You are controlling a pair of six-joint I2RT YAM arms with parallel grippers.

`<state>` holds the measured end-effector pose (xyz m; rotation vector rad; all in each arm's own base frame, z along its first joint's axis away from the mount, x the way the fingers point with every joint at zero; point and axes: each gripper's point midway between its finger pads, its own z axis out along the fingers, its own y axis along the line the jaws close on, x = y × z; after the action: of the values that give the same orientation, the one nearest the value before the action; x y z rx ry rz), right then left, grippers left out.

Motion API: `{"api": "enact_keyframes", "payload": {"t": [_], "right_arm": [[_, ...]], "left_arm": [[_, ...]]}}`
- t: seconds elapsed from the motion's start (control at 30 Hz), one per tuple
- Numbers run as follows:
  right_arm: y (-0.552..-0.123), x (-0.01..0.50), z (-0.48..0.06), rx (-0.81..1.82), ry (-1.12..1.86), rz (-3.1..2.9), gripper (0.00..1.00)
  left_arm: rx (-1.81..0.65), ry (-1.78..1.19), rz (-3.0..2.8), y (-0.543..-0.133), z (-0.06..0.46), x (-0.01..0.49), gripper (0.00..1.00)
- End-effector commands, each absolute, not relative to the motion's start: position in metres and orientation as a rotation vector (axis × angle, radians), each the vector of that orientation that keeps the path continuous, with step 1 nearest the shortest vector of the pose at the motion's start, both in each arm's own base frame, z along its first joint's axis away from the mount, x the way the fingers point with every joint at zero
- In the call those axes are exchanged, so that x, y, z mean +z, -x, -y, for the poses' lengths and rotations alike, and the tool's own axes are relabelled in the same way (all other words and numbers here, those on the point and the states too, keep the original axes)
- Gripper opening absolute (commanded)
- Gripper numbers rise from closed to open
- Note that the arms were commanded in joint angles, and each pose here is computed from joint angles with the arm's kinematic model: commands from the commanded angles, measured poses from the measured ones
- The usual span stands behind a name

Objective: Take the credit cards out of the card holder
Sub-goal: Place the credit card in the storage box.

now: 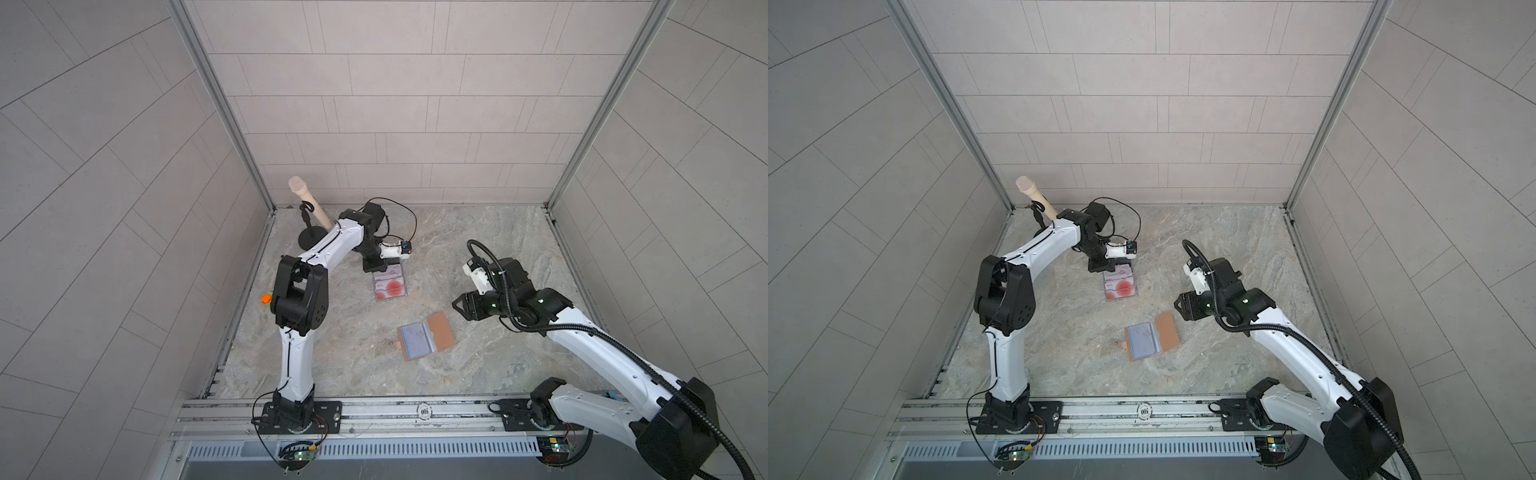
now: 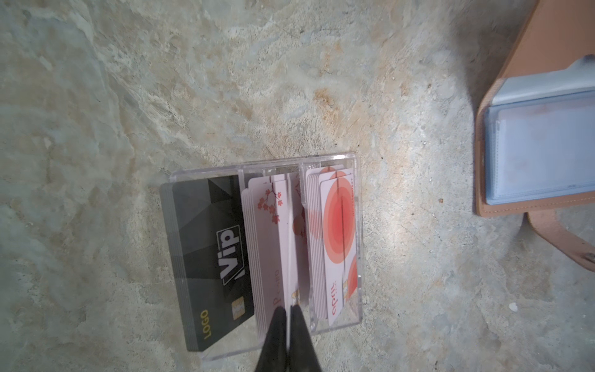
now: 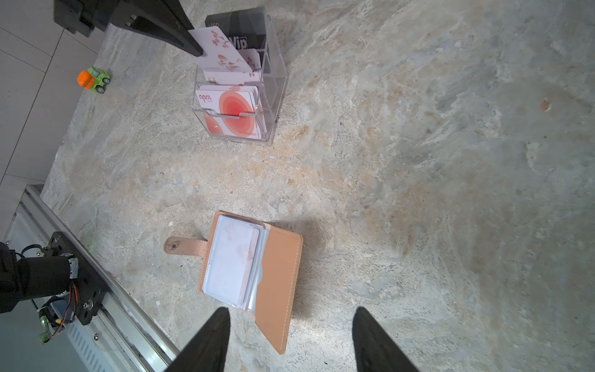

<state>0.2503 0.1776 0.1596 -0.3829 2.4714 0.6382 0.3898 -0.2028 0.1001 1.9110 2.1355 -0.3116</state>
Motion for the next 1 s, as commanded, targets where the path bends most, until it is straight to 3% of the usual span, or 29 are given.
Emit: {"api": "enact_keyframes", "payload": {"t": [0.0, 0.97], "right_arm": [[-0.249, 0.164, -0.178, 0.637, 0.408, -2.448, 0.63], [-0.248, 0.166, -0.179, 0.647, 0.413, -2.439, 0.63]], "left_arm": [[-0.32, -1.894, -2.162, -0.393, 0.202, 0.098, 0.0], [-0.323, -1.854, -2.252, -0.393, 0.2, 0.083, 0.17]]}}
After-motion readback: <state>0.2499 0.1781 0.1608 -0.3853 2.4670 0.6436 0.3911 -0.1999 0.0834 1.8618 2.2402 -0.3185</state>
